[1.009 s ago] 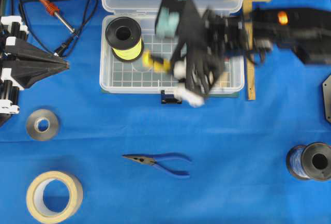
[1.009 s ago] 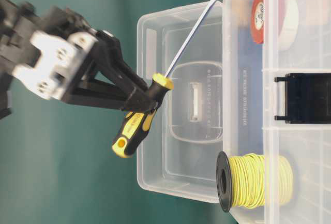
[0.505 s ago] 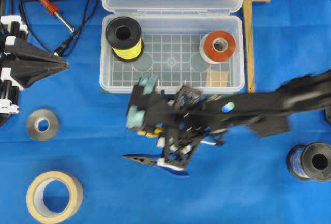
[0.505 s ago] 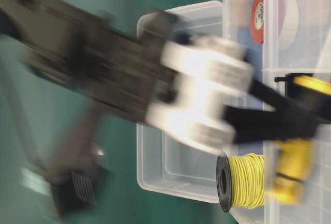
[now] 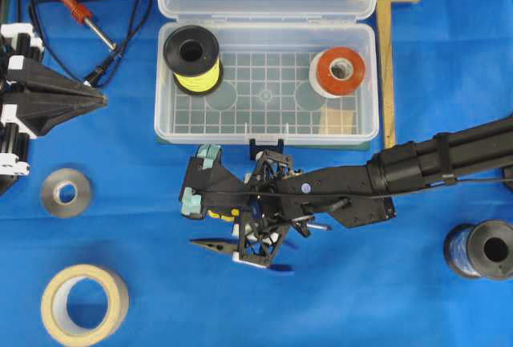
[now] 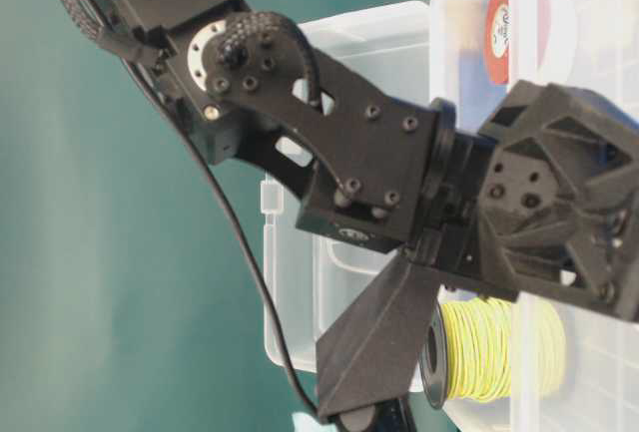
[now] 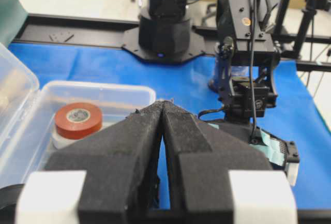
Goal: Pick the screwdriver from the toolbox among several items.
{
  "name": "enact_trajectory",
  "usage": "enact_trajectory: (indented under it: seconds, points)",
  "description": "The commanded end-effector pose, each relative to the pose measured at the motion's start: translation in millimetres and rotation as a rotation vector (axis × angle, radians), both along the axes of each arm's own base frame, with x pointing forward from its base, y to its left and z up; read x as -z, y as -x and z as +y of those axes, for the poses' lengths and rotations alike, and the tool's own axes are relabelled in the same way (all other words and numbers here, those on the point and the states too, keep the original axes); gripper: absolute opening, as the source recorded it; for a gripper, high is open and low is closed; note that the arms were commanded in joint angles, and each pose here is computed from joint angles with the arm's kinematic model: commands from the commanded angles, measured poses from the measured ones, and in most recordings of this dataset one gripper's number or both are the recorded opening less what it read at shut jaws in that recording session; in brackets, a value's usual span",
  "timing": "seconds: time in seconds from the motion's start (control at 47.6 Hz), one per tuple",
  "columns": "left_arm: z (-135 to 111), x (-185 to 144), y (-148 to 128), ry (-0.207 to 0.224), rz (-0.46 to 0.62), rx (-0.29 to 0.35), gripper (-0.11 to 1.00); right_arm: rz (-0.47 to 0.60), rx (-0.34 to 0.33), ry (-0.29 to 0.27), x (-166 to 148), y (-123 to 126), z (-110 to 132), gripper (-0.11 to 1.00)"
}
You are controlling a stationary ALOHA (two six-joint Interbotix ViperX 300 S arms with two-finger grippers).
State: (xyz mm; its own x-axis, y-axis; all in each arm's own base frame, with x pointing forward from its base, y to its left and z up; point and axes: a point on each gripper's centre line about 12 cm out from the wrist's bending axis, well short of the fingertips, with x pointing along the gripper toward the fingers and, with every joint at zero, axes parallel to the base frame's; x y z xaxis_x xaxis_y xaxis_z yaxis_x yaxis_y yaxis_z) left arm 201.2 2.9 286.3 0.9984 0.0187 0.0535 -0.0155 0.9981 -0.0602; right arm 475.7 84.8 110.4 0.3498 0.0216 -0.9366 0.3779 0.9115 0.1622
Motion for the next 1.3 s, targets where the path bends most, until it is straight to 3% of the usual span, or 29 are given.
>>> enact_trajectory:
  seconds: [0.0, 0.105, 0.231, 0.294, 0.505, 0.694, 0.841, 1.009, 1.283]
  points:
    - [0, -5, -1, 0.001, -0.015, -0.002, 0.00, -0.043, 0.007, -0.007, -13, -6, -1, 0.29]
    - [0, -5, -1, 0.000, -0.014, -0.002, 0.00, -0.041, 0.009, -0.007, -19, -4, -2, 0.32]
    - [0, -5, -1, 0.001, -0.012, -0.002, 0.00, -0.096, -0.007, 0.007, -53, -1, -4, 0.69]
    - [0, -4, -1, 0.001, -0.011, -0.002, 0.00, -0.148, -0.025, 0.022, -77, 3, -4, 0.79]
    - [0, -4, -1, 0.003, -0.011, -0.002, 0.00, -0.342, -0.086, 0.082, -157, 45, -6, 0.71]
    - [0, -4, -1, 0.003, -0.011, -0.002, 0.00, -0.425, -0.122, 0.134, -180, 102, -22, 0.71]
    - [0, -4, -1, 0.003, -0.011, -0.002, 0.00, -0.536, -0.173, 0.174, -184, 155, -35, 0.71]
    - [0, -3, -1, 0.006, -0.014, -0.002, 0.00, -0.654, -0.194, 0.173, -177, 211, -49, 0.71]
    - [0, -3, 0, 0.006, -0.019, -0.002, 0.00, -0.685, -0.165, 0.173, -135, 271, -69, 0.71]
